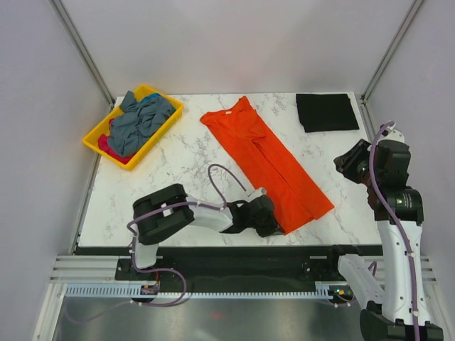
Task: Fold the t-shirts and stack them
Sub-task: Fold the tshirt
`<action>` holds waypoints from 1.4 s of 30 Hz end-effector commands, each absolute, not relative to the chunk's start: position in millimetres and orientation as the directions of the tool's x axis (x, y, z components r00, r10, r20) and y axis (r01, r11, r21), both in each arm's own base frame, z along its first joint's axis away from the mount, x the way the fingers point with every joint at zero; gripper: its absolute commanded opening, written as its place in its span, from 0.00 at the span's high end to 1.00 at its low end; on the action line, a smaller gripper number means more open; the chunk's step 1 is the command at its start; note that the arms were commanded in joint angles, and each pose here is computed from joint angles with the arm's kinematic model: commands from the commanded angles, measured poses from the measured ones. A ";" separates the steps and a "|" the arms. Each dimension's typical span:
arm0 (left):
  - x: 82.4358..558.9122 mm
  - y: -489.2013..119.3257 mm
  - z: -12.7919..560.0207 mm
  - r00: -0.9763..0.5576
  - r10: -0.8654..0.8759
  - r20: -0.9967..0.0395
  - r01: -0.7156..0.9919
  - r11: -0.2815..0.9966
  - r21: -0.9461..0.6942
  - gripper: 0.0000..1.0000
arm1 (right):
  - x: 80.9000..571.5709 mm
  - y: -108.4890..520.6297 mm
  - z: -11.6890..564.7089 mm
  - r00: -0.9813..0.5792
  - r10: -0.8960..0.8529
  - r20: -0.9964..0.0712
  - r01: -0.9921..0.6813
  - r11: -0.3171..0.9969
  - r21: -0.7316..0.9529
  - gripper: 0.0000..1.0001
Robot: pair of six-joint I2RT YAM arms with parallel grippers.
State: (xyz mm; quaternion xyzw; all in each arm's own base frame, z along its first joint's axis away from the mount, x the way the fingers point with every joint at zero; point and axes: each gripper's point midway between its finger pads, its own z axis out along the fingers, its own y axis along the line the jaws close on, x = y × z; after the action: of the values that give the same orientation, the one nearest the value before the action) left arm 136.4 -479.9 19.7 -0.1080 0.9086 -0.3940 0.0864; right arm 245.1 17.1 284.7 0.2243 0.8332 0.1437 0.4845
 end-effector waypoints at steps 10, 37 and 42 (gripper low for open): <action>70.3 -320.0 -9.9 -0.988 -0.112 -0.109 -0.026 0.803 -0.595 0.98 | 247.4 46.2 203.6 -0.622 0.495 -0.607 0.186 0.846 0.499 0.59; 287.0 -227.4 144.2 -0.798 -0.206 -0.566 0.086 0.891 -0.445 0.53 | 270.7 111.2 124.6 -0.784 0.375 -0.495 0.057 0.837 0.545 0.57; 400.1 -219.2 132.9 -0.793 -0.304 -0.528 -0.012 0.874 -0.486 0.57 | 278.2 116.0 118.6 -0.800 0.362 -0.480 0.044 0.832 0.553 0.58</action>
State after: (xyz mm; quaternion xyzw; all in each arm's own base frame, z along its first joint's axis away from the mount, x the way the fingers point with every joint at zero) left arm 340.5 -219.1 114.0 -0.1209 0.9306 -0.2134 0.2718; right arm 260.1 107.3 103.5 0.1333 0.9198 0.2486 0.2728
